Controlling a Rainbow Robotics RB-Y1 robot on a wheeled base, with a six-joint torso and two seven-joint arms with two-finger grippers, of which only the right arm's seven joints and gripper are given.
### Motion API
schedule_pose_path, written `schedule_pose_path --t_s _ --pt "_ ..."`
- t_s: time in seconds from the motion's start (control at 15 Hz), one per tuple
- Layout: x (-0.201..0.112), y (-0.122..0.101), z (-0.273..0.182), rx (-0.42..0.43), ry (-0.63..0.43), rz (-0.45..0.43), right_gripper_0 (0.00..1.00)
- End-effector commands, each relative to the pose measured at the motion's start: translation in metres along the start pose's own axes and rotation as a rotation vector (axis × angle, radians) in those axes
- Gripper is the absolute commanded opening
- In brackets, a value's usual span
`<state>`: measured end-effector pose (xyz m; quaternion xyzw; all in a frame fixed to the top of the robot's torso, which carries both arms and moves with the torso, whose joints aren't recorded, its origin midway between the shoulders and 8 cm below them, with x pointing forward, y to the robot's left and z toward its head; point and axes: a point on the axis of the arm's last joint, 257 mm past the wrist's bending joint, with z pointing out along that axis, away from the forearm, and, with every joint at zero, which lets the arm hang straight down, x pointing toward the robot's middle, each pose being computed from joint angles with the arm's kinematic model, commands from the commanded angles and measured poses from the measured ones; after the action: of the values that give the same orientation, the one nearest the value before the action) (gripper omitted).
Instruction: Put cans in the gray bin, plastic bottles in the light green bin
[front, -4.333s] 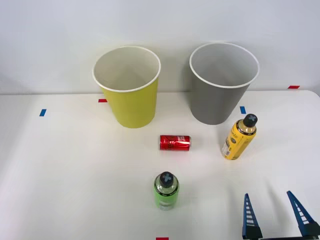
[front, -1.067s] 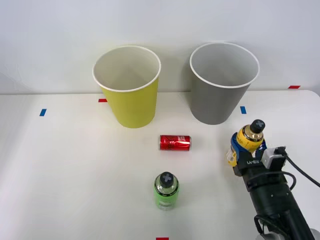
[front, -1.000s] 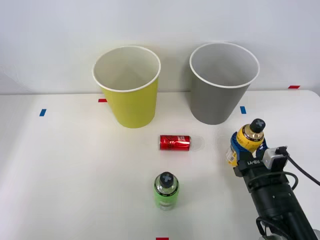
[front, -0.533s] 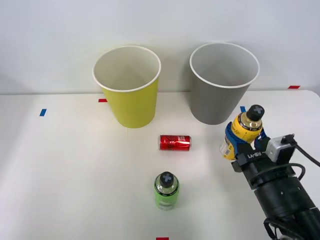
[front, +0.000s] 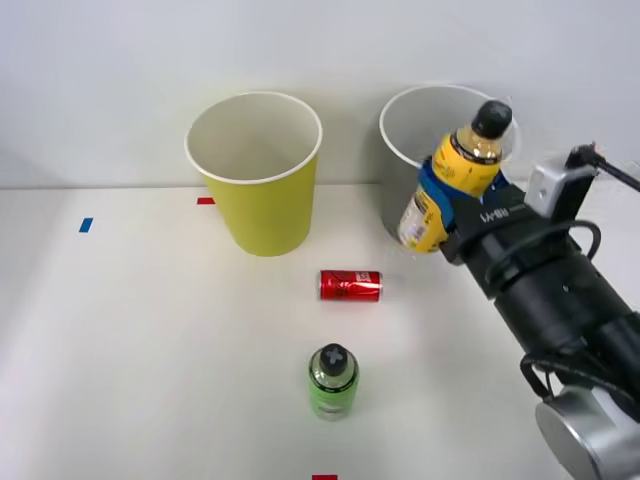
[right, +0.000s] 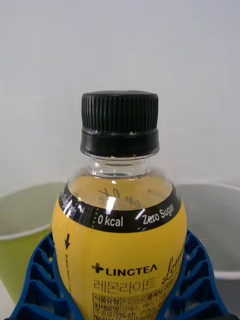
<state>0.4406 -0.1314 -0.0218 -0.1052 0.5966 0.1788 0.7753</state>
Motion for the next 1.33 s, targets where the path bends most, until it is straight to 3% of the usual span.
schedule_pose_path --t_s 0.07,0.33,0.6,0.87,1.33 --pt "-0.02 0.026 0.037 -0.049 0.018 0.041 0.0" --pt "-0.034 0.062 0.082 -0.117 0.041 0.072 0.0" --pt "-0.039 0.094 0.153 -0.202 -0.077 0.13 0.0" --pt "-0.052 0.123 0.185 -0.239 -0.088 0.161 0.0" --pt "-0.022 0.151 0.236 -0.232 -0.013 0.065 0.0"
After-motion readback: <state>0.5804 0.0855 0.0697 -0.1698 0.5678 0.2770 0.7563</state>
